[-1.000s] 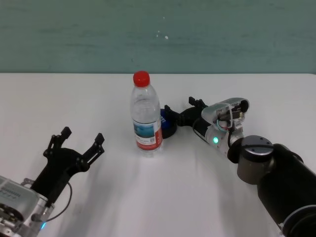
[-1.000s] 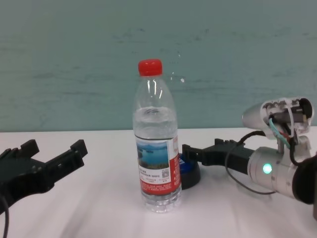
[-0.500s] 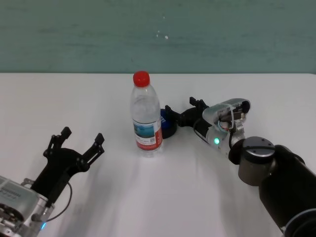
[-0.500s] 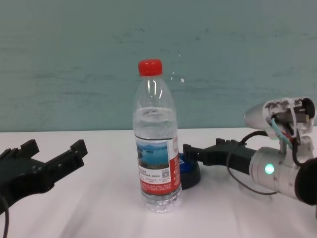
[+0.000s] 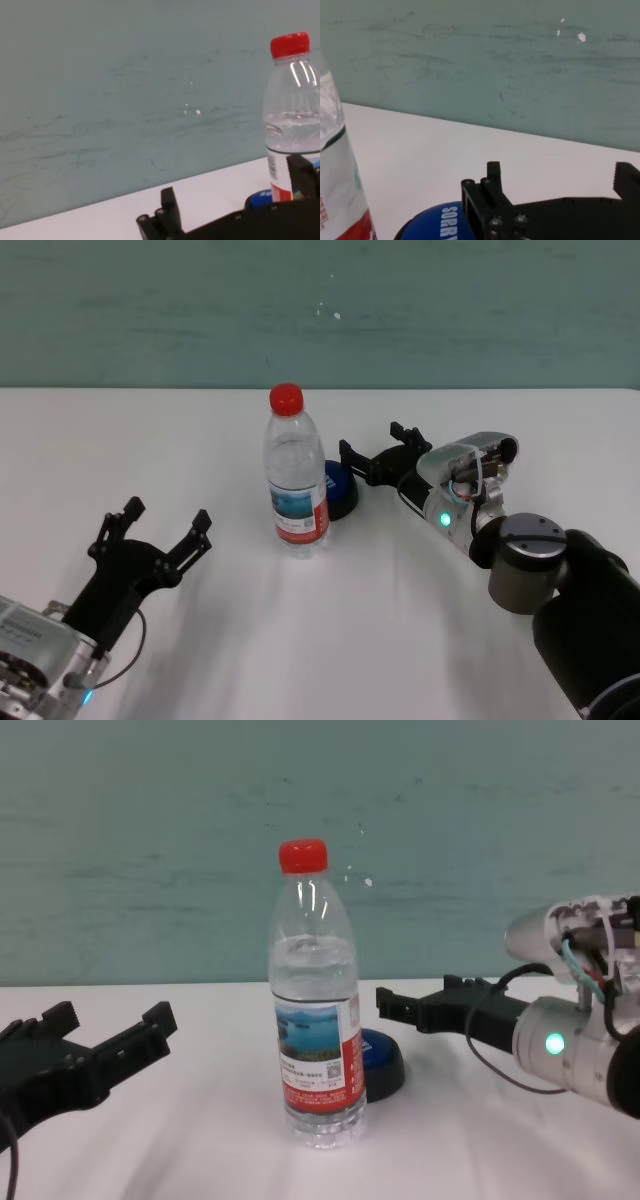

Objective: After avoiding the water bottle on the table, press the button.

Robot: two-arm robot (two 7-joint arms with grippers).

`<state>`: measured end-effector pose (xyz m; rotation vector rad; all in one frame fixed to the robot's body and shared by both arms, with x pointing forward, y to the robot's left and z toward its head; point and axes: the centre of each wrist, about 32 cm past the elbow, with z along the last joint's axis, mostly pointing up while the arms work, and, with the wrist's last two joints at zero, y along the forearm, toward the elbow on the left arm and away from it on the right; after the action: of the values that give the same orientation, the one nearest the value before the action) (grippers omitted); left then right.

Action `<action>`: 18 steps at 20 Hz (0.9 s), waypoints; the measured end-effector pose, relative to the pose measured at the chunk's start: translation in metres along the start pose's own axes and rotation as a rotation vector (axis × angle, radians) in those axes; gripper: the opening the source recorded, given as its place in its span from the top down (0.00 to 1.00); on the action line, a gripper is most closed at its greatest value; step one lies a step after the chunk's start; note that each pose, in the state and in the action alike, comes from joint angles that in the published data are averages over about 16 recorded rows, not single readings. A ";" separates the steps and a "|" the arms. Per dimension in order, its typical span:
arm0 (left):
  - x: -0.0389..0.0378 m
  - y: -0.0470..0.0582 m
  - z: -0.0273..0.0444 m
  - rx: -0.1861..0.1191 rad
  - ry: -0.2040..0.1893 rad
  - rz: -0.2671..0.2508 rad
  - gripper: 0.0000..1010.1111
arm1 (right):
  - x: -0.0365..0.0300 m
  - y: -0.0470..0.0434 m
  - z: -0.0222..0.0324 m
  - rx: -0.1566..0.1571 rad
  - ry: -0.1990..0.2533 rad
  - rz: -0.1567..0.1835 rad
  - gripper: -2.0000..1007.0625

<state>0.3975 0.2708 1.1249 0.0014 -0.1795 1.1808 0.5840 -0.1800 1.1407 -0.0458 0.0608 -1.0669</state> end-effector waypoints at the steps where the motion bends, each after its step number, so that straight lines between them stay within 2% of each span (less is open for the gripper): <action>1: 0.0000 0.000 0.0000 0.000 0.000 0.000 0.00 | 0.0000 -0.0006 0.0009 0.004 -0.002 -0.001 0.00; 8: 0.0000 0.000 0.0000 0.000 0.000 0.000 0.00 | 0.0002 -0.0051 0.0048 0.028 -0.008 -0.008 0.00; 18: 0.0000 0.000 0.0000 0.000 0.000 0.000 0.00 | 0.0015 -0.0149 0.0064 0.056 -0.003 -0.035 0.00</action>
<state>0.3975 0.2708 1.1249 0.0014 -0.1795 1.1808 0.5722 -0.1884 1.1480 0.0015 0.0274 -1.1033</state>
